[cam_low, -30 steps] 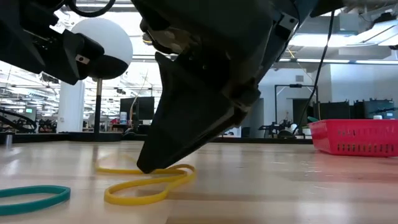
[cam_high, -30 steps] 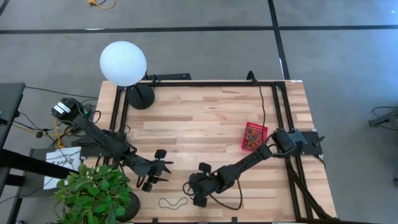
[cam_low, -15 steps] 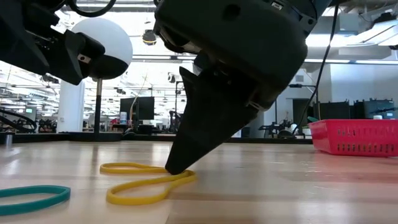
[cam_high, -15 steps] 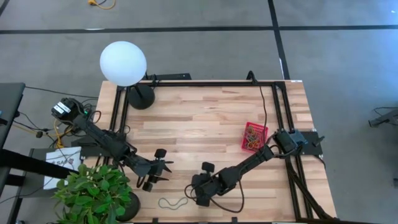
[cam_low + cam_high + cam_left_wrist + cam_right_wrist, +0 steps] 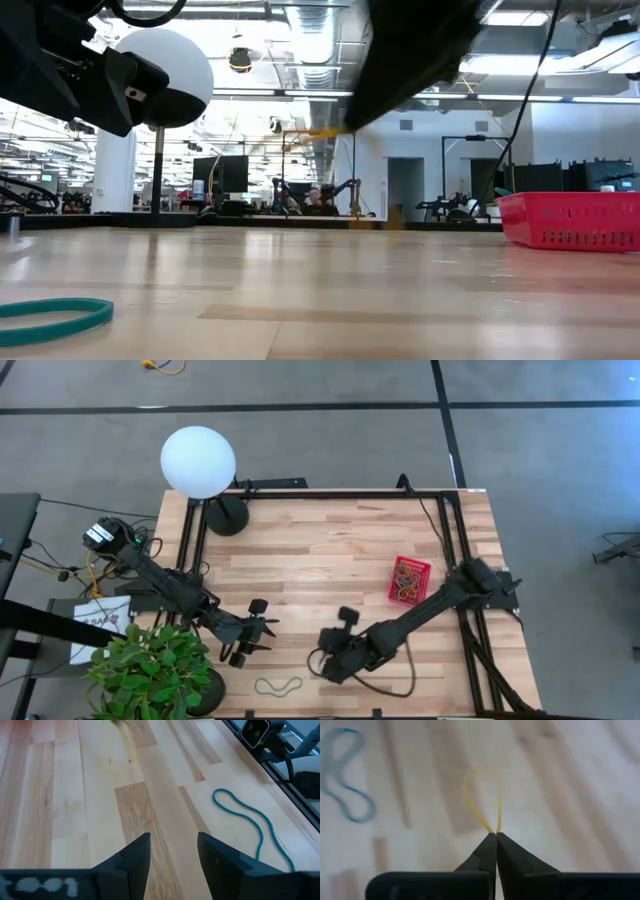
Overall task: Pick and place rubber bands into bin
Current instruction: Put the yellow rubber band into the basket
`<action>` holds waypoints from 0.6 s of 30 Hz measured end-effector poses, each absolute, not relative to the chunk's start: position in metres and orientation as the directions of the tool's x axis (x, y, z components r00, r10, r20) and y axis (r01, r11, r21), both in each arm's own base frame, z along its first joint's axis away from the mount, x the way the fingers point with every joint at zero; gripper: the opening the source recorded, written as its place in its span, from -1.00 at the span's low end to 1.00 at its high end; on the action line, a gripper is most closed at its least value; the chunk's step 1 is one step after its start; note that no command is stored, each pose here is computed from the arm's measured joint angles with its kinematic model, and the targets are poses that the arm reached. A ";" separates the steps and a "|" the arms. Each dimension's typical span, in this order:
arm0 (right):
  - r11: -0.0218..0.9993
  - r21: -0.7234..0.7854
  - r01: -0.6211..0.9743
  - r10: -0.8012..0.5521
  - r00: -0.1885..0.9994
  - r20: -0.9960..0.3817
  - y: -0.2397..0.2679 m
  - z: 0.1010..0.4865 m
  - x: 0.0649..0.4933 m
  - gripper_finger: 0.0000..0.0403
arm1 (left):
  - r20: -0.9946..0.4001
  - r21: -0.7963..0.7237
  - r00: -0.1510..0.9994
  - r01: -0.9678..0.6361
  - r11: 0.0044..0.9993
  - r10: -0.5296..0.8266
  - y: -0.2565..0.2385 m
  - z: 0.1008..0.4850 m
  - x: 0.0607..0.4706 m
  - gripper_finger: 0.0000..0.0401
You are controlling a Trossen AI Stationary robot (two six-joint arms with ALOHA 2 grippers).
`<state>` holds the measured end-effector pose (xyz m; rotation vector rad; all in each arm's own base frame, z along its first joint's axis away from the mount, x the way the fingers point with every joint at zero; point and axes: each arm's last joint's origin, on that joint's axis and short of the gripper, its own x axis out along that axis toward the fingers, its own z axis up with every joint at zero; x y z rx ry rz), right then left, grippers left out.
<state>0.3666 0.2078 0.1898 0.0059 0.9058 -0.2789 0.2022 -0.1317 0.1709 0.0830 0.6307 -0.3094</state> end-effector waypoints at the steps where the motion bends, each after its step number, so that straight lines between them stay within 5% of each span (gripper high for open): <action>1: 0.954 -0.138 0.266 -0.271 0.568 -0.777 0.206 0.198 0.359 -0.99 | -0.592 -0.017 0.763 0.309 0.951 -0.259 -0.132 0.171 0.202 -0.24; 11: 0.696 -0.375 0.612 -0.625 0.260 -0.736 0.178 0.264 0.255 -1.00 | -0.592 -0.017 0.763 0.310 0.951 -0.259 -0.132 0.171 0.202 -0.24; 18: 0.636 -0.417 0.649 -0.665 0.186 -0.724 0.163 0.242 0.228 -1.00 | -0.592 -0.017 0.763 0.310 0.951 -0.259 -0.132 0.171 0.202 -0.24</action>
